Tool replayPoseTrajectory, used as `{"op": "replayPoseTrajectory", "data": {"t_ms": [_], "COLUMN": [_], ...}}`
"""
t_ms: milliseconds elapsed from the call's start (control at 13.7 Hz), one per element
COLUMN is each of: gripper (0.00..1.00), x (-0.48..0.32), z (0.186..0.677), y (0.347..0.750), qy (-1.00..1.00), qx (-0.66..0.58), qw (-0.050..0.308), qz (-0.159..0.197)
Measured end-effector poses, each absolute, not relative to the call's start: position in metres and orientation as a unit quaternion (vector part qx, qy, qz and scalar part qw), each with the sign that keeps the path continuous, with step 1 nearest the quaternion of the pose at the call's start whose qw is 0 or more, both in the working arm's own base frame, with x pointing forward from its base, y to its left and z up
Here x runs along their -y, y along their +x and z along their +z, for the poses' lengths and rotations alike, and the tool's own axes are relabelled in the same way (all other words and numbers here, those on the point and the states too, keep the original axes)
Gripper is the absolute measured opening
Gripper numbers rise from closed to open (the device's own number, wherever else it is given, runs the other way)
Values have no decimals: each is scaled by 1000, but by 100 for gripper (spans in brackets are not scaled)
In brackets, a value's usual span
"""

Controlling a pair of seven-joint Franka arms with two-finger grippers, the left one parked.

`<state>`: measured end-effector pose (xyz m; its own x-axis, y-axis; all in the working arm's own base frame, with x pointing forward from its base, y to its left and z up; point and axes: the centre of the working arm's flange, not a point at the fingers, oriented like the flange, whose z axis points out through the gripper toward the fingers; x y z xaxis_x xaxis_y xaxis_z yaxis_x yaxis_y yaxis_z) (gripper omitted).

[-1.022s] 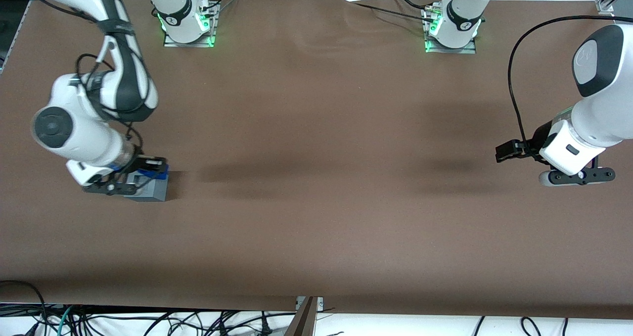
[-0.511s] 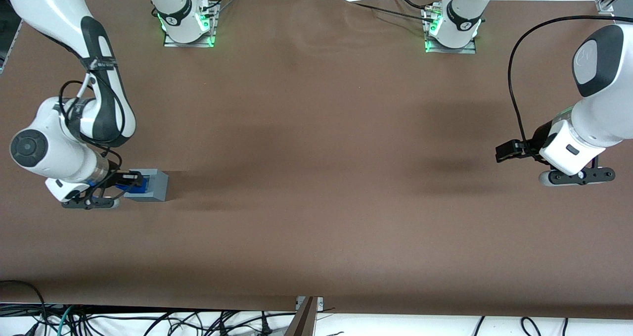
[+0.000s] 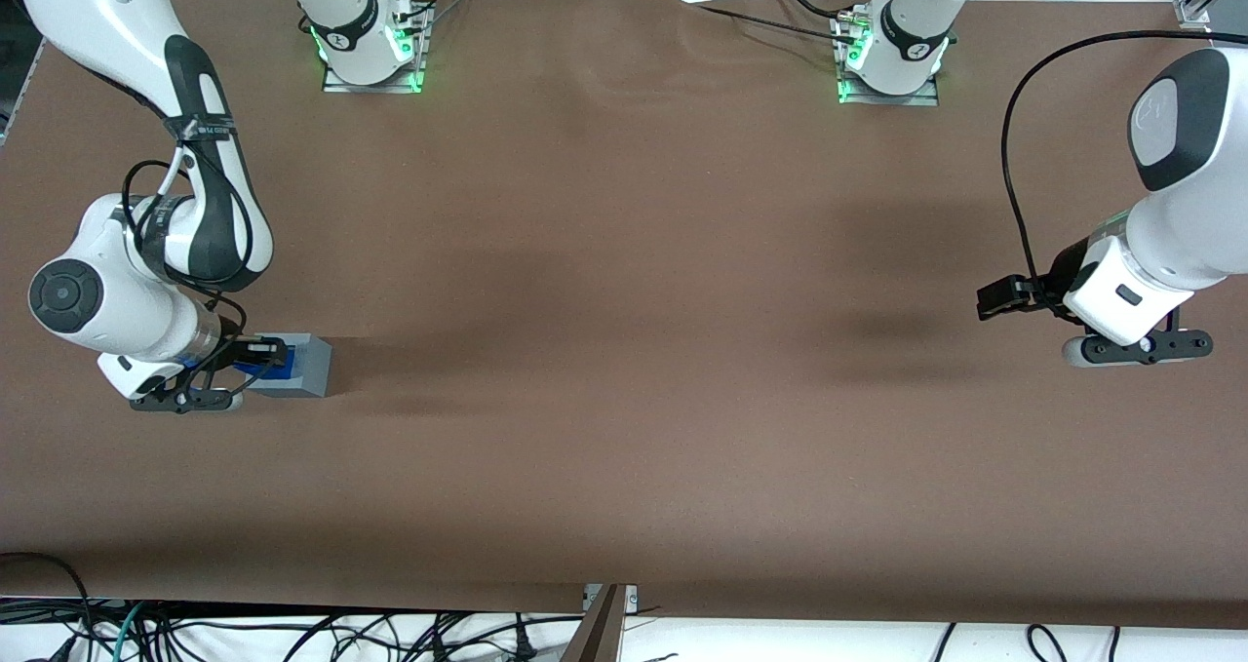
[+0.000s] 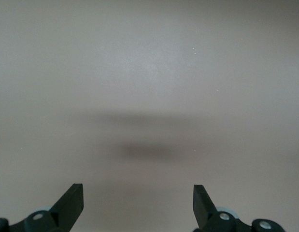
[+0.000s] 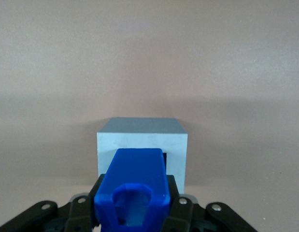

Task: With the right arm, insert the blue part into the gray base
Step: 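Lower the blue part into the gray base's hole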

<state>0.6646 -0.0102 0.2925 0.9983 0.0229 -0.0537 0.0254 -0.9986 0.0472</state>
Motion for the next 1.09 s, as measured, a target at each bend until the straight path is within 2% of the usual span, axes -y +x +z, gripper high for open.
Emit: {"op": "replayPoseTrajectory", "data": {"t_ms": [365, 803, 876, 1095], "gripper": [51, 52, 58, 88], "x": [12, 15, 15, 15], "z": [280, 279, 279, 282], "y": [659, 660, 660, 662], "qy": [999, 999, 999, 999], "qx": [-11, -10, -10, -11], "qw": [24, 25, 25, 24], "qz": [-43, -39, -39, -36]}}
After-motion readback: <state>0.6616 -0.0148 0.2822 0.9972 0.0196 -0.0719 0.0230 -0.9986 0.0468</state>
